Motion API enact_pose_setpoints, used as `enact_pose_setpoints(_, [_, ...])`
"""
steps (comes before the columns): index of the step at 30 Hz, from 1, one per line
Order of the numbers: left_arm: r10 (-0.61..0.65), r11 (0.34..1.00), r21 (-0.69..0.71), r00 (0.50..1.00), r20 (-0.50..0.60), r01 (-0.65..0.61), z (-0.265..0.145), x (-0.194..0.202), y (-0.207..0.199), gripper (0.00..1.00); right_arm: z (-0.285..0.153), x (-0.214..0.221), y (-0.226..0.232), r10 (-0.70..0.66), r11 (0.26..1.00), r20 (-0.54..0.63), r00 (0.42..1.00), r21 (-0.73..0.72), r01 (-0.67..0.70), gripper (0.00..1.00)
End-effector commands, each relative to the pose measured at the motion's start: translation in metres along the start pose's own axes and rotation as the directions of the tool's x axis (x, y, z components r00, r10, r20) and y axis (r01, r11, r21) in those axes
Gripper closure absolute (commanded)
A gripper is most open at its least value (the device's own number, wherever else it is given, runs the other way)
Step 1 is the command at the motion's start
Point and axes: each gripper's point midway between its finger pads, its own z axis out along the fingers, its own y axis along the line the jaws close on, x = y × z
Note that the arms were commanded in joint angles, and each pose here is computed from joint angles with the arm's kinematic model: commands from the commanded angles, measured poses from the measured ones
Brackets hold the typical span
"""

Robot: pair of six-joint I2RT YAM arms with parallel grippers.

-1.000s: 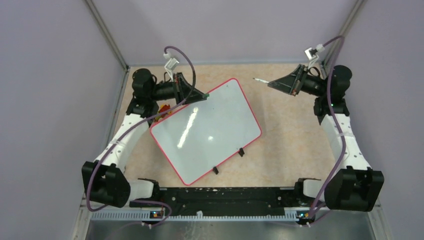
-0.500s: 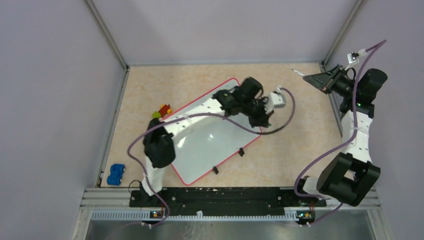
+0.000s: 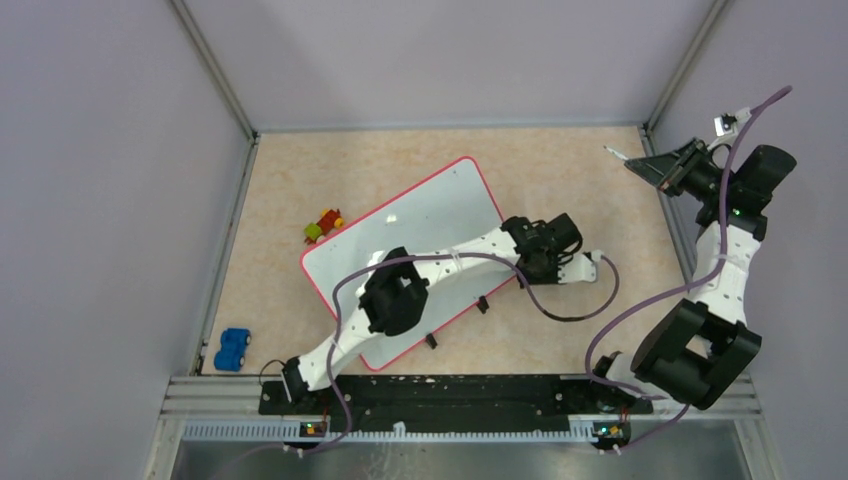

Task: Write a sentence on the whiteboard
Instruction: Place the pen cap at the center of the board.

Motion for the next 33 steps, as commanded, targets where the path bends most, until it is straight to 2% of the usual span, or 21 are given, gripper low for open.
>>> enact_pose_setpoints(1, [0.079, 0.997, -0.014, 0.997, -0.003, -0.079, 0.001, -0.009, -0.006, 1.0, -0.003, -0.01, 0.005, -0.08, 0.997, 0.006, 0.997, -0.022, 0.08, 1.0])
enact_pose_setpoints(7, [0.119, 0.992, 0.044, 0.993, -0.026, -0.117, 0.016, -0.003, -0.022, 0.96, -0.002, -0.008, 0.004, -0.083, 0.996, 0.001, 0.997, -0.025, 0.083, 1.0])
enact_pose_setpoints(13, [0.169, 0.984, 0.063, 0.984, -0.049, -0.166, 0.021, 0.0, -0.032, 0.88, -0.003, -0.008, 0.006, -0.08, 0.996, -0.003, 0.997, -0.035, 0.08, 1.0])
enact_pose_setpoints(18, [0.172, 0.984, 0.055, 0.984, -0.036, -0.17, 0.015, -0.005, -0.031, 0.68, -0.003, -0.006, 0.007, -0.079, 0.996, -0.009, 0.997, -0.042, 0.079, 1.0])
enact_pose_setpoints(23, [0.14, 0.988, 0.063, 0.99, 0.021, -0.141, -0.013, -0.019, -0.035, 0.39, -0.004, -0.007, 0.01, -0.087, 0.995, -0.008, 0.996, -0.043, 0.087, 1.0])
enact_pose_setpoints(28, [0.106, 0.992, 0.056, 0.993, 0.06, -0.109, -0.046, -0.021, -0.038, 0.27, -0.003, -0.009, 0.014, -0.104, 0.994, -0.01, 0.995, -0.04, 0.103, 1.0])
enact_pose_setpoints(33, [0.049, 0.997, 0.045, 0.984, 0.172, -0.057, -0.096, -0.034, -0.04, 0.18, 0.008, -0.003, 0.023, -0.125, 0.991, -0.032, 0.992, -0.048, 0.123, 1.0])
